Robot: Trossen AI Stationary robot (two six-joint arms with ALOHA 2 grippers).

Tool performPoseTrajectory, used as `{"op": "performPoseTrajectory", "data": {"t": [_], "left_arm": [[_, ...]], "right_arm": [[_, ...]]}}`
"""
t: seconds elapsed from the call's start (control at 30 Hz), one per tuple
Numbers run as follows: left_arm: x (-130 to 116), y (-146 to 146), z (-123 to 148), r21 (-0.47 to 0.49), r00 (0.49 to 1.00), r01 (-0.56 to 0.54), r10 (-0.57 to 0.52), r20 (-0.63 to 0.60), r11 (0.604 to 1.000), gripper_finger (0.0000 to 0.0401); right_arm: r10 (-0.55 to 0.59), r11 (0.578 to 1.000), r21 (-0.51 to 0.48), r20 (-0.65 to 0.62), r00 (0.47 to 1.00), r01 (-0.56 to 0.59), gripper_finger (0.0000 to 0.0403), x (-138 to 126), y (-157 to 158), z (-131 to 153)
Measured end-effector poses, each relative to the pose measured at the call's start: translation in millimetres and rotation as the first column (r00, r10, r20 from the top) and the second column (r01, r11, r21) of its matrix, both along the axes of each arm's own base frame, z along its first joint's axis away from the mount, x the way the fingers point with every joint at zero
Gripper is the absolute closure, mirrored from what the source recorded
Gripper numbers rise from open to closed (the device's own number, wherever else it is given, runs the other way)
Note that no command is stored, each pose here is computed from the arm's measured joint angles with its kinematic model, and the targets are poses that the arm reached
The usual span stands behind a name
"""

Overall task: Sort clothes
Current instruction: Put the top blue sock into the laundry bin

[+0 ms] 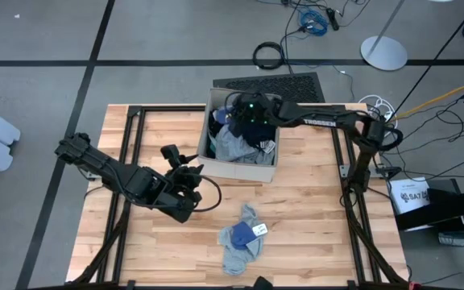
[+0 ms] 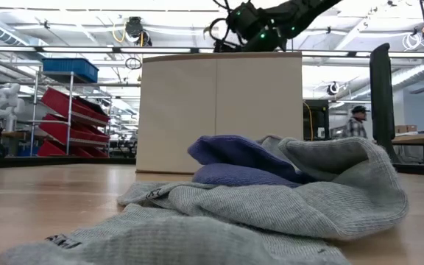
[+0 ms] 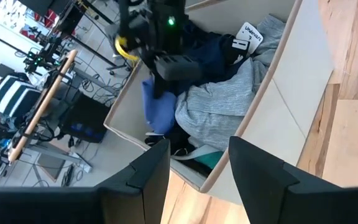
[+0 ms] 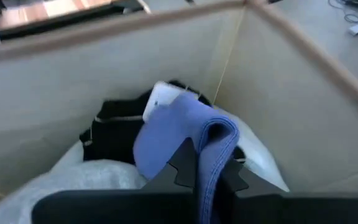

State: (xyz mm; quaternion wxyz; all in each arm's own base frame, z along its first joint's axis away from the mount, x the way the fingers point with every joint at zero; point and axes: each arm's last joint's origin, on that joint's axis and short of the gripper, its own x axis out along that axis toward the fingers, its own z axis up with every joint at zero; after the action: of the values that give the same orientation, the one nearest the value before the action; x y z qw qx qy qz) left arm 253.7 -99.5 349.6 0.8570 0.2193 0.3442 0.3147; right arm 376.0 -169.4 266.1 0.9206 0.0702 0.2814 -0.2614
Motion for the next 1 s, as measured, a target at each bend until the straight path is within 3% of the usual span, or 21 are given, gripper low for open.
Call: {"op": "performPoseTrajectory", "data": {"t": [0.23, 0.63, 0.8, 1.0], "left_arm": [[0, 0, 0, 0.0, 1.0, 0.0, 0.0, 0.0, 1.0, 0.0226], [0, 0, 0, 0.0, 1.0, 0.0, 0.0, 0.0, 1.0, 0.0226], [0, 0, 0, 0.0, 1.0, 0.0, 0.0, 0.0, 1.0, 0.0226], [0, 0, 0, -0.001, 1.0, 0.0, 0.0, 0.0, 1.0, 0.0226]], "right_arm": [[0.044, 0.999, -0.031, -0.028, 0.999, -0.045, 0.0343, 4, 6, -3], [0.115, 0.99, -0.093, 0.051, 0.992, -0.11, 0.0202, -10, 29, 40], [0.134, 0.985, -0.127, 0.123, 0.983, -0.118, 0.018, -26, 42, 71], [0.14, 0.985, -0.128, 0.229, 0.963, -0.113, 0.0192, -44, 57, 102]]}}
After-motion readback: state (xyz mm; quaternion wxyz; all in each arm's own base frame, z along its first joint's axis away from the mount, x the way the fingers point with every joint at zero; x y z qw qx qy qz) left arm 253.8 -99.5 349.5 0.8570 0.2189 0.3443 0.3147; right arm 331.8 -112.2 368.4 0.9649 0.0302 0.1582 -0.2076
